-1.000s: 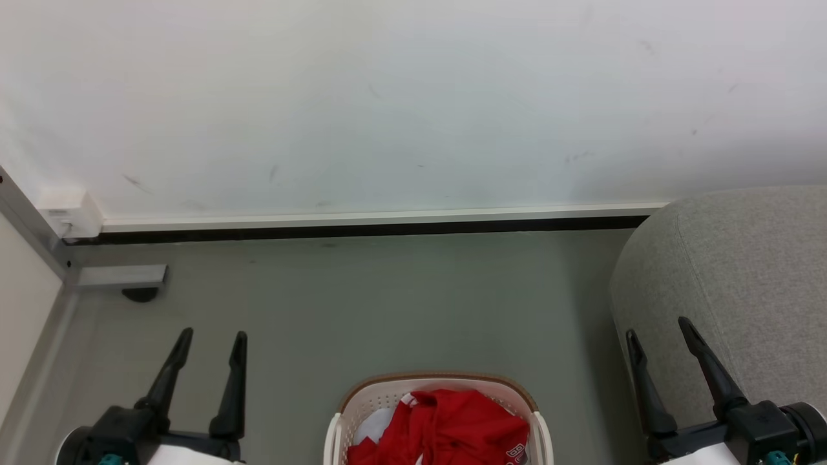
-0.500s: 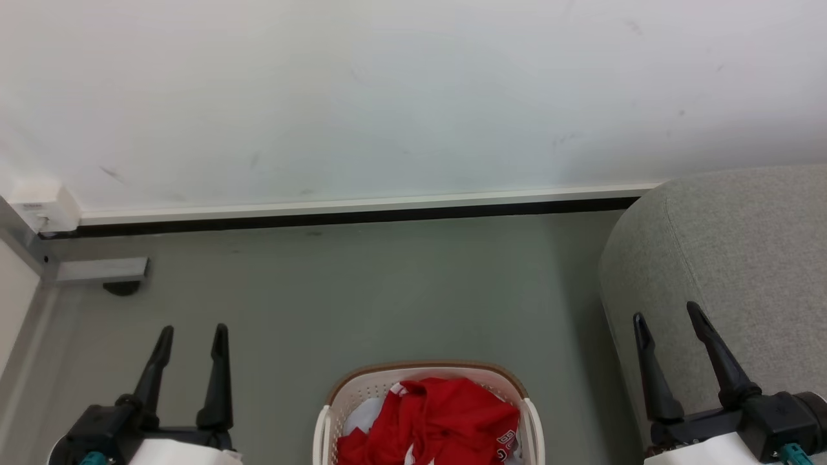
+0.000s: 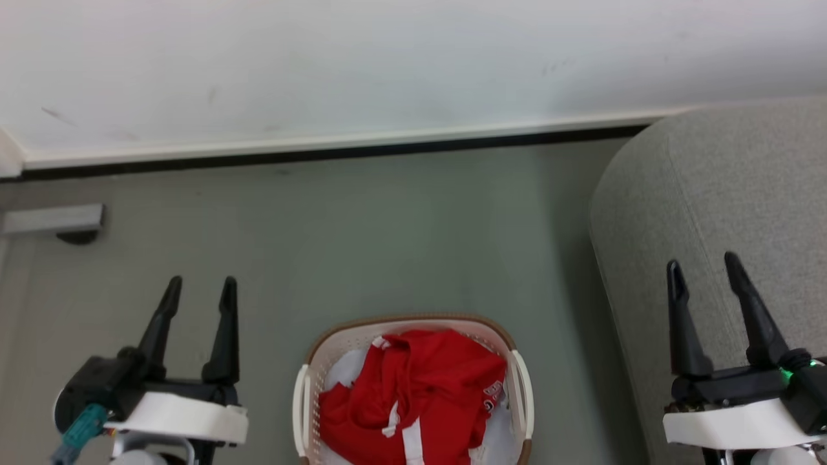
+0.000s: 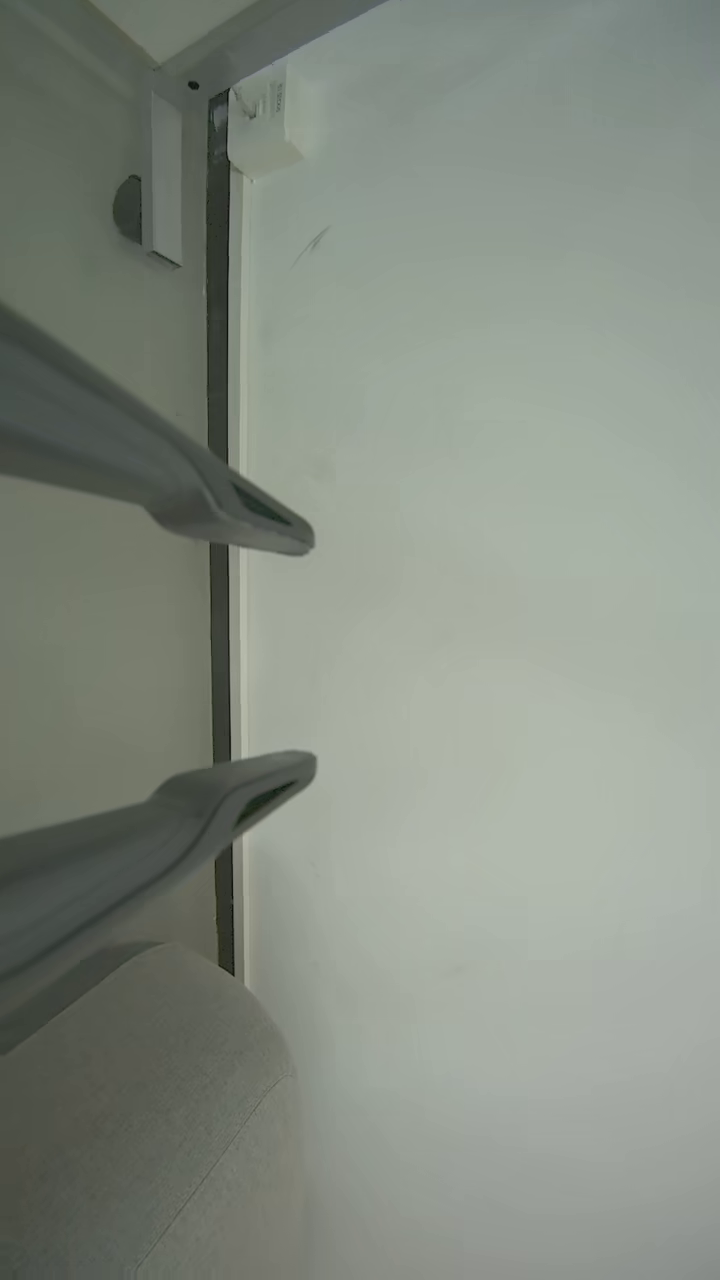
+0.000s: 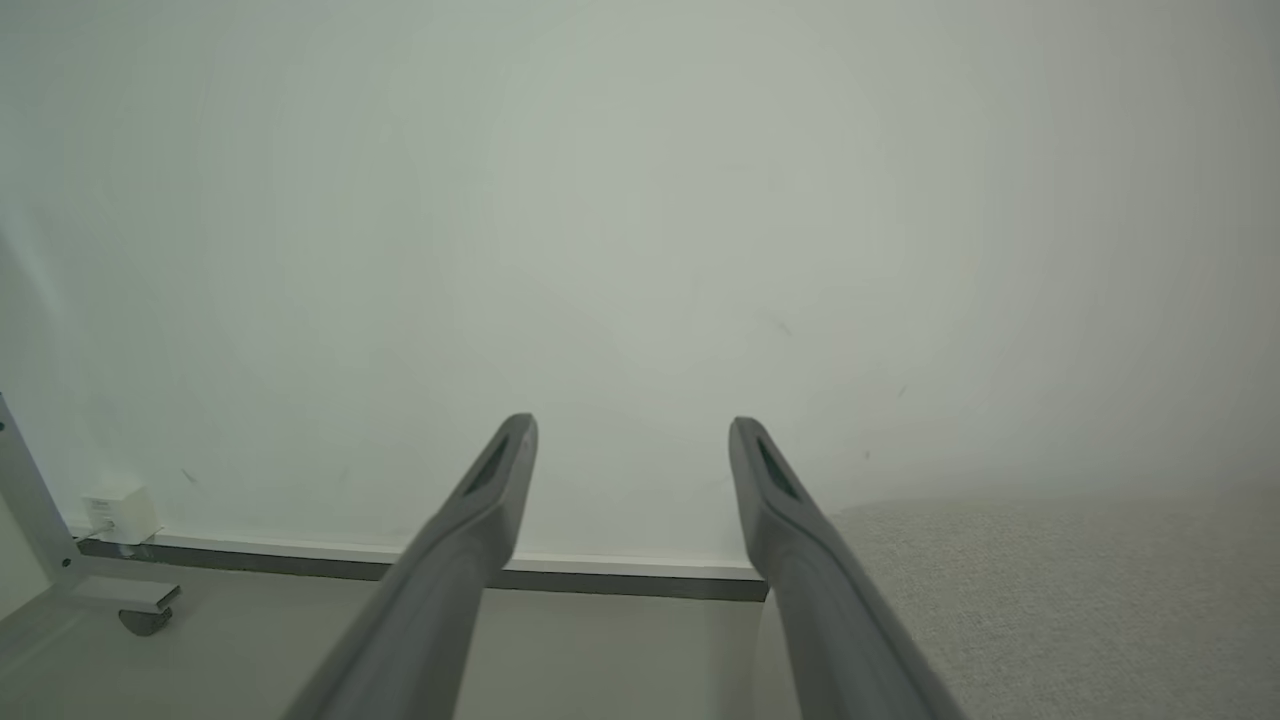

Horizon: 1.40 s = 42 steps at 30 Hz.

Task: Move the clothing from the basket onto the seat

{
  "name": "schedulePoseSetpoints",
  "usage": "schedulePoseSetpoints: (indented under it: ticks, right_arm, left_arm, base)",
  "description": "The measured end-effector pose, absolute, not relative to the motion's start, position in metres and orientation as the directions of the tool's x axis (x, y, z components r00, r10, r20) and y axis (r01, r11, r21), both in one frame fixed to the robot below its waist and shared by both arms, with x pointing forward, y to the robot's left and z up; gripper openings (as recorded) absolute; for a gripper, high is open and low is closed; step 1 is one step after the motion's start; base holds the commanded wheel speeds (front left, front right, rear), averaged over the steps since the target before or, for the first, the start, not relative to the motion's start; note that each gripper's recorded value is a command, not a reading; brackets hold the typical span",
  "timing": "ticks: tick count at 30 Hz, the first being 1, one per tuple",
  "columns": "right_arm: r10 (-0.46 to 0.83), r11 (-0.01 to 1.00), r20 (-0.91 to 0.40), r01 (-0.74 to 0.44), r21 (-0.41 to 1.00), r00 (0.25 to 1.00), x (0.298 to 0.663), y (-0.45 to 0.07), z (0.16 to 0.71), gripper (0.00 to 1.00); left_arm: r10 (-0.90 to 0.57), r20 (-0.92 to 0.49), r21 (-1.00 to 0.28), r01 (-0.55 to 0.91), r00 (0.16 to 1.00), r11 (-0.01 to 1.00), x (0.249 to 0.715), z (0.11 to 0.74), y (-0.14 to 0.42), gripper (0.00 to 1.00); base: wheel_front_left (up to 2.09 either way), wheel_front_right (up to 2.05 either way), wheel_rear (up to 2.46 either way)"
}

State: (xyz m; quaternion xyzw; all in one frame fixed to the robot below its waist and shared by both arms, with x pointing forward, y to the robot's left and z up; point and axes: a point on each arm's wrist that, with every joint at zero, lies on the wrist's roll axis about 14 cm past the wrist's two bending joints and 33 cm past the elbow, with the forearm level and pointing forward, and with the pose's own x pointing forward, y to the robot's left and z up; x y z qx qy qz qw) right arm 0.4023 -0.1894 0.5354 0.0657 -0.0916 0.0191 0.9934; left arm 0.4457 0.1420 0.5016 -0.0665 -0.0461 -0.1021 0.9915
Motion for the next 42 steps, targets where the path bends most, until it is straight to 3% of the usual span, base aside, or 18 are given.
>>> schedulePoseSetpoints:
  ticks: [10,21,27,33,42]
  right_arm:
    - [-0.011,0.990,0.159,-0.011,0.137,0.987,0.427,-0.203,0.520,1.00]
    - [-0.068,0.979,0.157,0.035,0.202,0.985,0.442,-0.222,0.512,1.00]
    - [-0.087,0.977,0.155,0.054,0.208,0.984,0.447,-0.229,0.509,1.00]
    - [-0.129,0.974,0.131,0.100,0.205,0.983,0.448,-0.244,0.498,1.00]
    - [-0.190,0.967,0.094,0.170,0.191,0.977,0.448,-0.267,0.484,1.00]
  left_arm:
    - [-0.359,-0.043,-0.152,0.349,0.932,0.925,0.476,0.440,0.098,1.00]
    - [-0.559,-0.301,-0.236,0.508,0.773,0.829,0.480,0.352,0.035,1.00]
    - [-0.608,-0.467,-0.268,0.552,0.643,0.790,0.467,0.296,0.020,1.00]
    - [-0.632,-0.635,-0.249,0.657,0.444,0.711,0.443,0.241,0.007,1.00]
    - [-0.595,-0.771,-0.156,0.838,0.229,0.524,0.427,0.183,0.004,1.00]
  base:
    - [0.00,0.00,0.00]
    - [0.00,0.00,0.00]
    - [0.00,0.00,0.00]
    - [0.00,0.00,0.00]
    - [0.00,0.00,0.00]
